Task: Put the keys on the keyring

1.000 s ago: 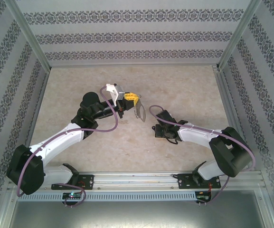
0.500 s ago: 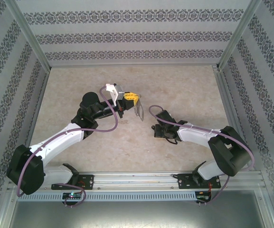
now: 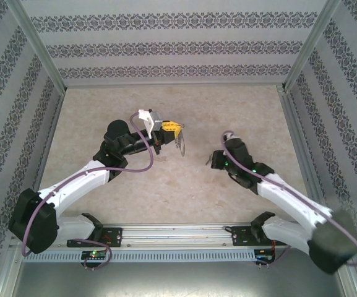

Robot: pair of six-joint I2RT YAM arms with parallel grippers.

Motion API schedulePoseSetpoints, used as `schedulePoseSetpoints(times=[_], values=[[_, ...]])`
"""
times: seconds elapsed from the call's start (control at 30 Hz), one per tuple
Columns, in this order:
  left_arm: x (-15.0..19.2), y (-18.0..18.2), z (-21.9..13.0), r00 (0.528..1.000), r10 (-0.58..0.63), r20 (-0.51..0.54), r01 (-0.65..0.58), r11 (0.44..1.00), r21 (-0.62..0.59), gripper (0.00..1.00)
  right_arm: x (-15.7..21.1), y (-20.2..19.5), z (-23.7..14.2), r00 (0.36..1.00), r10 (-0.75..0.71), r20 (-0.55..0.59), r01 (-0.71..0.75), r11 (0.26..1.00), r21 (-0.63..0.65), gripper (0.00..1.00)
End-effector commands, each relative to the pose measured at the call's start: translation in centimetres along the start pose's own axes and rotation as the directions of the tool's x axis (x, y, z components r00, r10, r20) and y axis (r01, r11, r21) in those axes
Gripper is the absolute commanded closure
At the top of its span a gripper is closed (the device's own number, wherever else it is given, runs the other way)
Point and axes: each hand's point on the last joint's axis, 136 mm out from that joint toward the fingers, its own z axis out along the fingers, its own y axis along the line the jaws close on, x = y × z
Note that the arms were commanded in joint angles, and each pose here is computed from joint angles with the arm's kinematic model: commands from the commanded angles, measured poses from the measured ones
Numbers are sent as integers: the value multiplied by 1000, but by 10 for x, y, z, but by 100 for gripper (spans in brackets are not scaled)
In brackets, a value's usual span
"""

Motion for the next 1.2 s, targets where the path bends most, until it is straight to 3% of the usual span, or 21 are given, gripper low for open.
schedulePoseSetpoints(times=[0.0, 0.23, 0.5, 0.93, 1.17], values=[[-13, -15, 6, 999, 30, 39, -33, 996, 81, 100, -18, 12, -25, 993, -71, 98, 82, 990, -112, 100], [-5, -21, 18, 999, 35, 2, -35, 987, 155, 100, -51, 53, -81, 943, -169, 286, 264, 904, -337, 100], [7, -26, 30, 998, 20, -59, -8, 978, 207, 100, -57, 86, -103, 921, -210, 329, 357, 793, -494, 100], [17, -36, 45, 992, 29, -126, 7, 962, 273, 100, -83, 101, -116, 892, -169, 419, 376, 792, -481, 100], [24, -34, 50, 983, 57, -177, -15, 973, 232, 100, -87, 119, -118, 878, -201, 435, 419, 764, -491, 100]])
